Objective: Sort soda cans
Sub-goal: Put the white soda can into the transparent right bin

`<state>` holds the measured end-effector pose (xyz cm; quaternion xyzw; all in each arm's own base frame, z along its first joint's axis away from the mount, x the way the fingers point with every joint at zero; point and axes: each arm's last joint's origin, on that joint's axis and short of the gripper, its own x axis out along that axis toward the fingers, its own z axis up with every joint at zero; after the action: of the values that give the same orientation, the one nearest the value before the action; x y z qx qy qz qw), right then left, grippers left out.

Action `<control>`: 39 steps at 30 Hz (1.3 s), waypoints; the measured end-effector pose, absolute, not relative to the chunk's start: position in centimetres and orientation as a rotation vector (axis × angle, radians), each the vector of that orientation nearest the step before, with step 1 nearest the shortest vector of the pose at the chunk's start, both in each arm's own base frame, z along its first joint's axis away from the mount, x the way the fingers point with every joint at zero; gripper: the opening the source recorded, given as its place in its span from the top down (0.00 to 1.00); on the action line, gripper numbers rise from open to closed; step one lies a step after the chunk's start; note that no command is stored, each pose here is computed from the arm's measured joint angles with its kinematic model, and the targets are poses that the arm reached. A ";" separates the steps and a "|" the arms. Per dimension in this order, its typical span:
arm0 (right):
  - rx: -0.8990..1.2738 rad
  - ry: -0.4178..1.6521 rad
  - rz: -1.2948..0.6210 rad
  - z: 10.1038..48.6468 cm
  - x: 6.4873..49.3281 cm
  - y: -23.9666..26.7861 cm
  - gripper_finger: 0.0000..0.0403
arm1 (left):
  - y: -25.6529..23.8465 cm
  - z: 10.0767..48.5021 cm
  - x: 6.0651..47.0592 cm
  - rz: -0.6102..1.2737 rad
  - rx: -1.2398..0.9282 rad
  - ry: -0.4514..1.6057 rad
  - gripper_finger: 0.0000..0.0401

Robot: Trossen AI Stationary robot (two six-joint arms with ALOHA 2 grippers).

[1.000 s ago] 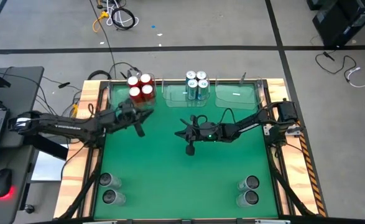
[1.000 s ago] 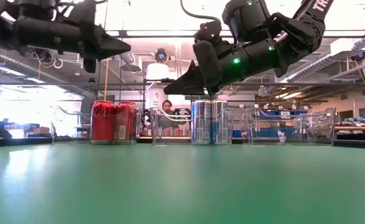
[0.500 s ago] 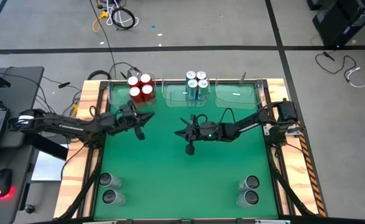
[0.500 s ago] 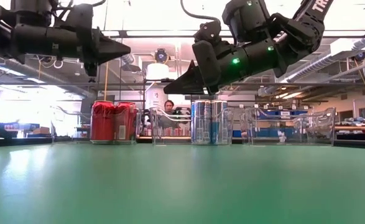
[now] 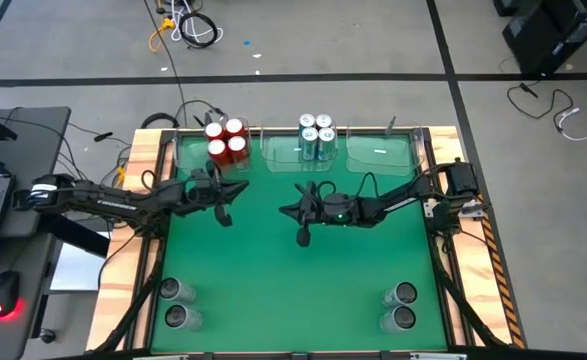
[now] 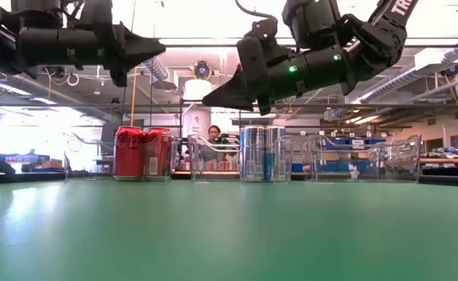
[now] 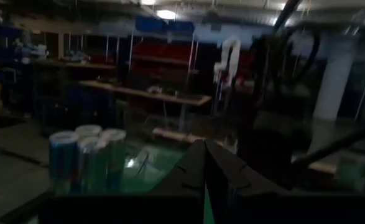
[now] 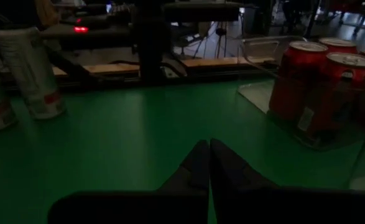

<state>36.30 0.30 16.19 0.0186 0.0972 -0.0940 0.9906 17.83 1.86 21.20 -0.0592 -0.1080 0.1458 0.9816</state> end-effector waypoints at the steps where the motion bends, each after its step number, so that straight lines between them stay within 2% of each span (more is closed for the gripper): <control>1: 0.042 0.206 -0.191 16.3 36.2 0.2 1.00 | 1.9 21.0 17.9 0.298 -0.115 -0.196 0.97; 10: 0.092 0.388 -0.204 21.0 32.5 0.7 0.99 | 1.9 20.0 18.0 0.327 -0.036 -0.082 0.99; 21: 0.233 0.676 -0.282 25.8 26.0 4.9 0.95 | 1.9 19.7 18.0 0.328 -0.031 -0.054 1.00; 29: 0.298 0.896 -0.365 29.7 24.8 9.2 0.92 | 1.9 19.4 18.0 0.328 -0.028 -0.017 0.99; 39: 0.539 1.304 -0.464 33.2 23.3 13.0 0.90 | 1.9 19.2 18.0 0.327 0.000 0.011 0.99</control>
<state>23.27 12.95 33.19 0.2454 0.5935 -0.2111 0.7368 18.01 1.93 19.16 0.0001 0.0057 0.1628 0.9866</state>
